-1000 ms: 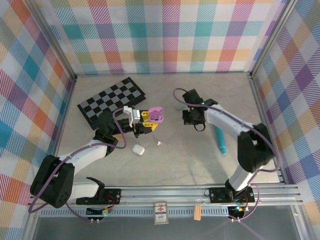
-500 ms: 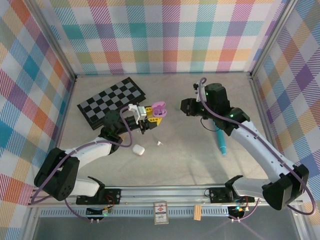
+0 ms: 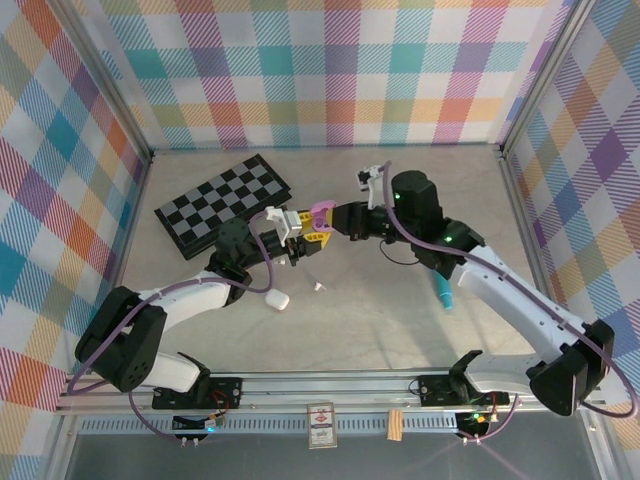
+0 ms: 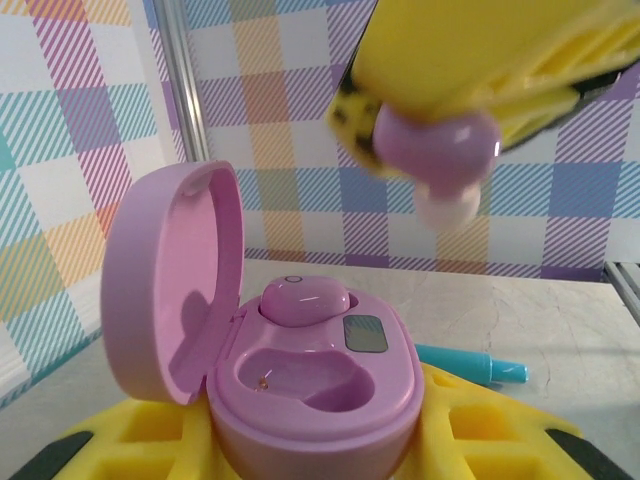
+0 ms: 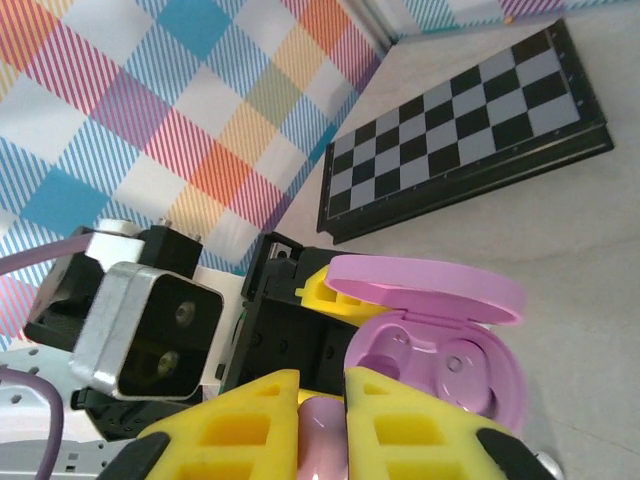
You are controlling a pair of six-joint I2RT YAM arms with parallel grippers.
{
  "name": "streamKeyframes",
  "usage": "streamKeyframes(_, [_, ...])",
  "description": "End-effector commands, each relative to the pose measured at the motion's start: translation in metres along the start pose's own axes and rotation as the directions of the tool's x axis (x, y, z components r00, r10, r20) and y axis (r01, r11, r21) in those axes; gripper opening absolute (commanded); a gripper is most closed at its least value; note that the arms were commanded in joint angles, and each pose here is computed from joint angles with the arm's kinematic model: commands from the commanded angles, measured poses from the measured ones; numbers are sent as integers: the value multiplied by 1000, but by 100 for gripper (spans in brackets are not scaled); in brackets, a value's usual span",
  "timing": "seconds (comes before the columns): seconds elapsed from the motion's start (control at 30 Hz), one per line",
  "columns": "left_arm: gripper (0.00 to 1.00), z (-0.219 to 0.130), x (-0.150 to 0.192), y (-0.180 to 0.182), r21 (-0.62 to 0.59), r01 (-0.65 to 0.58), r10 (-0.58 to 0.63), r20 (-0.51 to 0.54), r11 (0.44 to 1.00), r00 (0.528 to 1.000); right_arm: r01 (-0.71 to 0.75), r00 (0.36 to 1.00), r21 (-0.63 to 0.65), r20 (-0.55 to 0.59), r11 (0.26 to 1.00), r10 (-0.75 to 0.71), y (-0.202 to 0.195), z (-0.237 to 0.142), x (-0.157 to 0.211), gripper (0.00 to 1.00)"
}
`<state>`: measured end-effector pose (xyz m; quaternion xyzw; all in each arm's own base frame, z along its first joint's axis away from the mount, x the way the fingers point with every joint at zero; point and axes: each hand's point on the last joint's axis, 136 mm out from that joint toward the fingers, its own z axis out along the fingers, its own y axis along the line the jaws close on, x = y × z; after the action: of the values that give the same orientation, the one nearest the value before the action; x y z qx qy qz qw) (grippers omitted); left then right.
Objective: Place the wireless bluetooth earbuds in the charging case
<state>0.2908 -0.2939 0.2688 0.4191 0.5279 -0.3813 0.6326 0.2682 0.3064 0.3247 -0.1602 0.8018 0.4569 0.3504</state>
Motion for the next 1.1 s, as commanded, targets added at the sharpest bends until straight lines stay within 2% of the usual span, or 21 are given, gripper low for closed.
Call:
streamKeyframes(0.0, [30,5,-25,-1,0,-73,73,72,997,995,32,999,-61,21,998,-31,18,9,-12,16])
streamKeyframes(0.4, [30,4,-20,-1,-5,-69,69,63,998,996,43,999,-45,11,998,-42,10,29,-9,14])
streamKeyframes(0.63, [30,4,-21,-2,-1,-64,64,65,998,996,49,999,11,17,999,-49,-2,33,-8,14])
streamKeyframes(0.87, [30,3,-19,-3,1,-59,59,56,998,997,34,999,28,5,999,-34,-9,41,-2,17])
streamKeyframes(1.07, [30,2,-26,-3,-4,-66,66,62,998,996,23,1000,56,-9,998,-23,-17,40,5,23])
